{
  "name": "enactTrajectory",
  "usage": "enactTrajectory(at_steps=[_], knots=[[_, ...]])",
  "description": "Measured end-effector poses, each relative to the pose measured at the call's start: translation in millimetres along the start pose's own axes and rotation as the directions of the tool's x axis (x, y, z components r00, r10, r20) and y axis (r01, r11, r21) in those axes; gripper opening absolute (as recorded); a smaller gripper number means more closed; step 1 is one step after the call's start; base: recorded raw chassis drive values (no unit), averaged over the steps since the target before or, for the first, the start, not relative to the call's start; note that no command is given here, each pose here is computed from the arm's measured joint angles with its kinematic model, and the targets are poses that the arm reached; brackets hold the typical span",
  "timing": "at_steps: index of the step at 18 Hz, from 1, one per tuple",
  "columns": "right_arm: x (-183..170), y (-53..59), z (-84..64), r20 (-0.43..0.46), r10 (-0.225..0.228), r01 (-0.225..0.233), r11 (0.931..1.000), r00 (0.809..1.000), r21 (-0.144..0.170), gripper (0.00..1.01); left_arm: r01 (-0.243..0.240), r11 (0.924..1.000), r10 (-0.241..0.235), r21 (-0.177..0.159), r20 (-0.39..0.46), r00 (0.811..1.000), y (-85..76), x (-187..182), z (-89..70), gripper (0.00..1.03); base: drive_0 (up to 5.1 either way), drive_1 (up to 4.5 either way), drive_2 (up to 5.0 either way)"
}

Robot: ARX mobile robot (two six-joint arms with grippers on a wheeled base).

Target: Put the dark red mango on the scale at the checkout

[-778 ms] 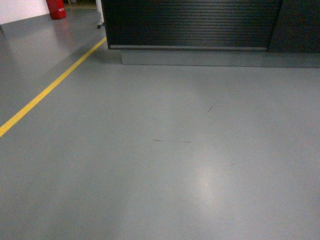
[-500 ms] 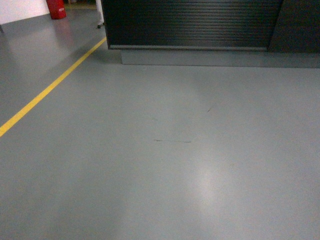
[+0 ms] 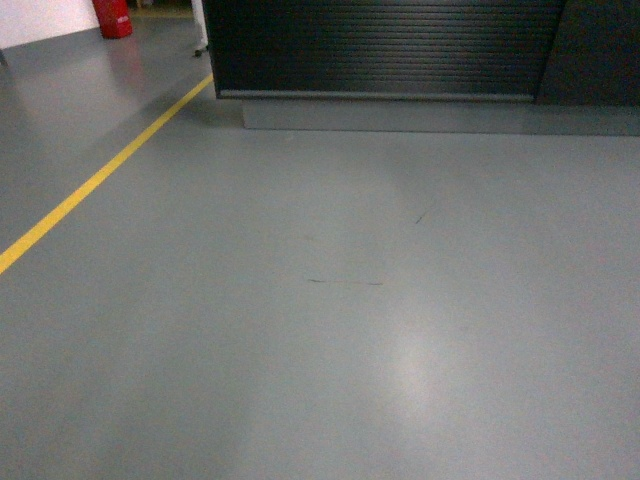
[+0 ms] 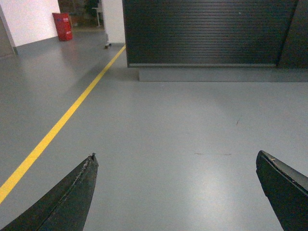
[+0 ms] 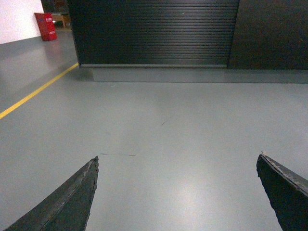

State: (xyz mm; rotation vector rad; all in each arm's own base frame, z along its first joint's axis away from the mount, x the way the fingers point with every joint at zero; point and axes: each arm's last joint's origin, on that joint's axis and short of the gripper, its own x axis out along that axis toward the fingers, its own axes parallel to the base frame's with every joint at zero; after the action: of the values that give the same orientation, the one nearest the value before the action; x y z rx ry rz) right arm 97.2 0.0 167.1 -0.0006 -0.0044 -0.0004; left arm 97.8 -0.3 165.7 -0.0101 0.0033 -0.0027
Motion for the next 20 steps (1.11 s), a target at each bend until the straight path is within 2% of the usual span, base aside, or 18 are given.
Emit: enactTrajectory(at_steps=[20], knots=[[0.0,0.0,-0.1,-0.001,0.000,0.000,1.0000,1.000,0.000,0.98,-0.001,1.0000,0.001,0.000,-0.003,1.000,0.0,0.0,-0.3,0.98,0.0,4.36,-4.3]])
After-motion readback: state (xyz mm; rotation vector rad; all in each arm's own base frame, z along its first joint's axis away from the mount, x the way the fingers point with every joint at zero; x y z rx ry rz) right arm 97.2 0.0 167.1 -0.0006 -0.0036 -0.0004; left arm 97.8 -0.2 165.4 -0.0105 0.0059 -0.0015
